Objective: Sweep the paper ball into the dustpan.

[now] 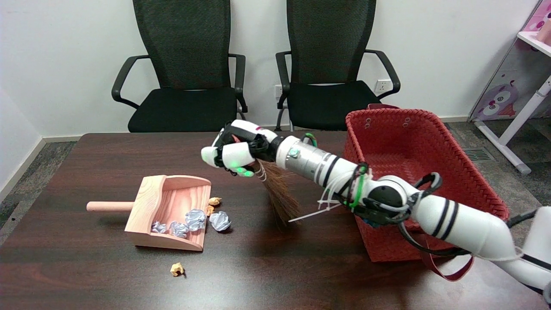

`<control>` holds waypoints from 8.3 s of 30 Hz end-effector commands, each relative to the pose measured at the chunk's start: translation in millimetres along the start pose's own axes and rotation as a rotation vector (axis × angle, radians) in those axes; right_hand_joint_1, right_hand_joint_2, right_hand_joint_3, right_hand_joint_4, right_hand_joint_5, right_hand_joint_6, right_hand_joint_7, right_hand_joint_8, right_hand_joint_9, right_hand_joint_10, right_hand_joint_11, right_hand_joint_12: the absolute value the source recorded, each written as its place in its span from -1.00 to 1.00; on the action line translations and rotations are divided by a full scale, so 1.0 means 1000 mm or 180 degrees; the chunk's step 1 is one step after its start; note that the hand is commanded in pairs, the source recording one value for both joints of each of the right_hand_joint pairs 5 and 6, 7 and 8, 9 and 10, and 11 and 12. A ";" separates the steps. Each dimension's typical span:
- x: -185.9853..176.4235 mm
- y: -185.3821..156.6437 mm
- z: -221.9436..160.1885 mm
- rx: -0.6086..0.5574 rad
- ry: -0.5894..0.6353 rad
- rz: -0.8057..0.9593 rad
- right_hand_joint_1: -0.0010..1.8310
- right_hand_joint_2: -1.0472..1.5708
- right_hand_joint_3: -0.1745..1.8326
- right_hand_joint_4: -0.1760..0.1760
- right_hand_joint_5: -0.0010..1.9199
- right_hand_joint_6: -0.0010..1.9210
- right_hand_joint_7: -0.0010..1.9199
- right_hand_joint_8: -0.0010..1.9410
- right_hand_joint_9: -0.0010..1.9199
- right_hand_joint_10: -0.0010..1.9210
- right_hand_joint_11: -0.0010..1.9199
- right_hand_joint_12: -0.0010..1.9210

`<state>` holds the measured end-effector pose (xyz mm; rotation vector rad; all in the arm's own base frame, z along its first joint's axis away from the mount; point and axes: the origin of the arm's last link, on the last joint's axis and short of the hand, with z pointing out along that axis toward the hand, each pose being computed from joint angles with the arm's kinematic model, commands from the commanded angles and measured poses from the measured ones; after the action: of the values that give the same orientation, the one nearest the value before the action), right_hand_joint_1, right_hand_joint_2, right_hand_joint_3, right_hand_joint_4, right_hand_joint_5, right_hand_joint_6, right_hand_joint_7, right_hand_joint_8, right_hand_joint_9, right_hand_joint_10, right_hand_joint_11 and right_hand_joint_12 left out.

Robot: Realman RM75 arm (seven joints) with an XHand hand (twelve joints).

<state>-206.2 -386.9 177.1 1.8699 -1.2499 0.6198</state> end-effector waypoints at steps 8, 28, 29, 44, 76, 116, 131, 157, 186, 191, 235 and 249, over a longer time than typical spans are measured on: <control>-0.024 0.028 0.069 -0.0251 0.0122 0.0714 -0.04 1.00 1.00 0.27 1.00 1.00 1.00 0.98 1.00 1.00 1.00 1.00; -0.069 -0.006 0.107 0.0058 0.0088 0.2181 -0.04 0.65 1.00 -0.03 1.00 1.00 1.00 0.98 1.00 1.00 1.00 1.00; -0.070 -0.007 0.108 0.0074 0.0097 0.2206 -0.04 0.66 1.00 -0.03 1.00 1.00 1.00 0.98 1.00 1.00 1.00 1.00; -0.053 -0.022 0.129 0.0424 0.0386 0.2882 -0.09 0.79 0.81 -0.06 1.00 1.00 1.00 0.98 1.00 1.00 1.00 1.00; 0.036 -0.056 0.027 0.1882 0.0844 0.2918 -0.11 0.73 0.84 -0.09 1.00 1.00 1.00 0.98 1.00 1.00 1.00 1.00; -0.028 -0.021 -0.056 0.1019 0.1619 0.0687 -0.14 1.00 1.00 0.25 1.00 1.00 1.00 0.98 1.00 1.00 1.00 1.00; -0.097 -0.009 -0.053 0.0754 0.1287 0.0180 -0.05 1.00 1.00 0.27 1.00 1.00 1.00 0.98 1.00 1.00 1.00 1.00; -0.084 -0.010 -0.064 0.0214 0.0771 -0.0098 0.04 1.00 1.00 0.21 1.00 1.00 1.00 0.98 1.00 1.00 1.00 1.00; -0.087 -0.002 0.043 0.0430 0.0527 0.1700 0.00 0.82 1.00 0.00 1.00 1.00 1.00 0.98 1.00 1.00 1.00 1.00; -0.093 -0.003 0.063 0.0542 0.0576 0.2129 -0.03 0.78 1.00 -0.05 1.00 1.00 1.00 0.98 1.00 1.00 1.00 1.00; 0.142 -0.065 -0.074 0.1745 0.1842 0.1112 -0.11 1.00 1.00 0.14 1.00 1.00 1.00 0.98 1.00 1.00 1.00 1.00; 0.206 -0.062 -0.134 0.1339 0.2120 0.1312 -0.11 1.00 1.00 0.16 1.00 1.00 1.00 0.98 1.00 1.00 1.00 1.00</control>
<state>-120.5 -400.8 281.3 1.5846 -1.3064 1.6913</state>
